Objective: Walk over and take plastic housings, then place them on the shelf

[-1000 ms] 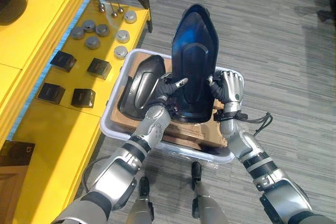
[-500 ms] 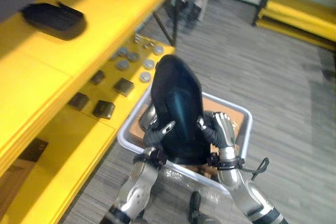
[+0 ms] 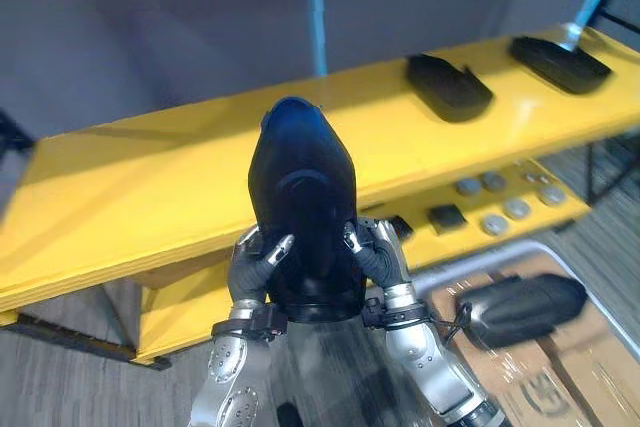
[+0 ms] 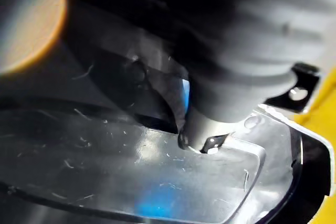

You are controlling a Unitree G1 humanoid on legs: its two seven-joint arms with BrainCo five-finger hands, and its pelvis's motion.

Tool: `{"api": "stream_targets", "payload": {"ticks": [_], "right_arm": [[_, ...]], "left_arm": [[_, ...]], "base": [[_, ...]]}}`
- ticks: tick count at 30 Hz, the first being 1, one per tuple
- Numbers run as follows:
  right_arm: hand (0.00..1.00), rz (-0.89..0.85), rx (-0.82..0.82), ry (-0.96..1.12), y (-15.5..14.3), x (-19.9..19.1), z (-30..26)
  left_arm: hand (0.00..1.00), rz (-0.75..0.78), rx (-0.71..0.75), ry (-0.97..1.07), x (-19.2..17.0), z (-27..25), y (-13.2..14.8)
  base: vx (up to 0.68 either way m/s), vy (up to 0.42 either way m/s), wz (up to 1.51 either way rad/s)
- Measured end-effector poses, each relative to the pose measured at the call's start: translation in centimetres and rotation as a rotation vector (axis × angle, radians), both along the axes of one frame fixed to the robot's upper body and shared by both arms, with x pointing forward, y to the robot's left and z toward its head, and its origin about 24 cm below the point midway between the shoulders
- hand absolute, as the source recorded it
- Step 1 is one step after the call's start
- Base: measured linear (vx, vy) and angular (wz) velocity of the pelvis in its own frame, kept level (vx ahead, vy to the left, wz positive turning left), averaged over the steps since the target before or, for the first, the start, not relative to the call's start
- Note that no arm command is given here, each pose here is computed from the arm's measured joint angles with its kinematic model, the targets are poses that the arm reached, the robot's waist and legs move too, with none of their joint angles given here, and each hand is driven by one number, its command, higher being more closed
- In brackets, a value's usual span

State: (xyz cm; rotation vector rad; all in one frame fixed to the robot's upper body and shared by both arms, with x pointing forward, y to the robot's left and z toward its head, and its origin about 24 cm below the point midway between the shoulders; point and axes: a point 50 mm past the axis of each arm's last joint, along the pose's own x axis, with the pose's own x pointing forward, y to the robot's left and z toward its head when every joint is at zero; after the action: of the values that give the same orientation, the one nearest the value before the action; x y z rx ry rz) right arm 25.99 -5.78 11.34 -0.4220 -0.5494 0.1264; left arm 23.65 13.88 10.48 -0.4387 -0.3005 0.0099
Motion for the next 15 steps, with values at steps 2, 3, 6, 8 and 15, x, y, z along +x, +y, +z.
{"api": "stream_targets", "payload": {"ticks": [2, 3, 6, 8, 15], "right_arm": [[0.00, 0.050, 0.072, 0.016, 0.6, 0.1, 0.5], [0.00, 0.058, 0.089, 0.021, 0.5, 0.1, 0.5], [0.00, 0.079, 0.147, 0.058, -0.5, 0.0, 0.2], [0.00, 0.065, 0.174, 0.082, -0.9, -0.5, -0.4], [0.00, 0.026, 0.174, 0.171, -2.9, -1.6, -2.5]], "left_arm": [[1.00, 0.053, 0.079, -0.080, -0.4, 1.4, 0.7], [1.00, 0.058, 0.092, -0.091, -0.4, 1.6, 0.6], [1.00, 0.037, 0.130, -0.113, -0.3, 1.9, -0.1], [1.00, 0.013, 0.159, -0.112, -0.4, 1.8, -0.3], [1.00, -0.044, 0.170, -0.030, 0.1, -0.1, -1.5]], "base": [[0.21, 0.068, 1.21], [0.21, -0.053, 1.33], [0.23, -0.095, 1.48], [0.22, -0.189, 1.09], [0.18, -0.102, 0.22]]}}
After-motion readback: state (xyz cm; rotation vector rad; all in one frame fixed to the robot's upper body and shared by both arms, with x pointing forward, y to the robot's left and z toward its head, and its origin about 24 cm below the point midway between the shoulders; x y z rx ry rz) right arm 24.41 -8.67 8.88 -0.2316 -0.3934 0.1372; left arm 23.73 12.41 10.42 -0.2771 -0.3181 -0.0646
